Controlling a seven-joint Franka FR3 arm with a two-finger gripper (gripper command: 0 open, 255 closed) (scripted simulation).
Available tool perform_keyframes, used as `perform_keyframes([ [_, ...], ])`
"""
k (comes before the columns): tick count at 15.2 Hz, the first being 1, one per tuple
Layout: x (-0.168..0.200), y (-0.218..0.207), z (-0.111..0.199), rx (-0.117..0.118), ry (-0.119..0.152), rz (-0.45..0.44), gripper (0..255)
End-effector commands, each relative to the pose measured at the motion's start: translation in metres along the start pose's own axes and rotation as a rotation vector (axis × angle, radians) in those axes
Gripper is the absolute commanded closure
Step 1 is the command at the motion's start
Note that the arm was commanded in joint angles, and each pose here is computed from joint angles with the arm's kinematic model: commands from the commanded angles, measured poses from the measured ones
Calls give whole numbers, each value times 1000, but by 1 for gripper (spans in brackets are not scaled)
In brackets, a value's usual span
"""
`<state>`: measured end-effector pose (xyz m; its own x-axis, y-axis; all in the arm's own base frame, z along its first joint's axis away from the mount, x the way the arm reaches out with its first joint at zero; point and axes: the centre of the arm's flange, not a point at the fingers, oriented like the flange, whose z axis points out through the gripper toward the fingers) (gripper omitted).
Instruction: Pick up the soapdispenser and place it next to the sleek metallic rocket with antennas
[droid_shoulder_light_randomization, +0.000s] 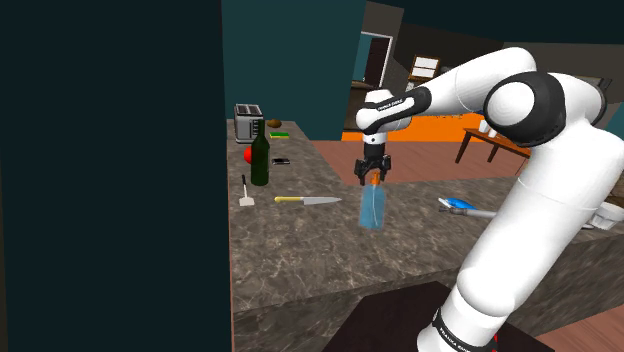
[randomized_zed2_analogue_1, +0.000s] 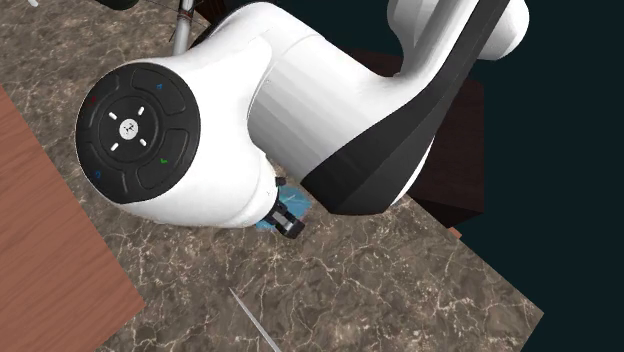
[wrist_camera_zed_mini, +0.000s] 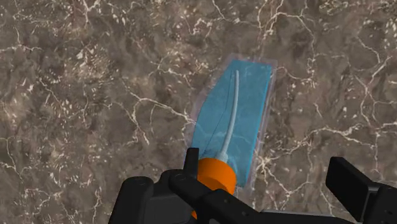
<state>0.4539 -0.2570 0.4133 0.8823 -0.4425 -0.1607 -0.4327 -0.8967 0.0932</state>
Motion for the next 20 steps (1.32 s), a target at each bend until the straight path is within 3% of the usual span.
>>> perform_keyframes([
  [1, -11, -4, 41, 15, -106, 3, 0],
  [5, -13, -4, 60, 15, -106, 3, 0],
  [12, -13, -4, 60, 15, -106, 3, 0],
  [13, -13, -4, 60, 15, -106, 3, 255],
  [20, -13, -4, 60, 15, -106, 3, 255],
])
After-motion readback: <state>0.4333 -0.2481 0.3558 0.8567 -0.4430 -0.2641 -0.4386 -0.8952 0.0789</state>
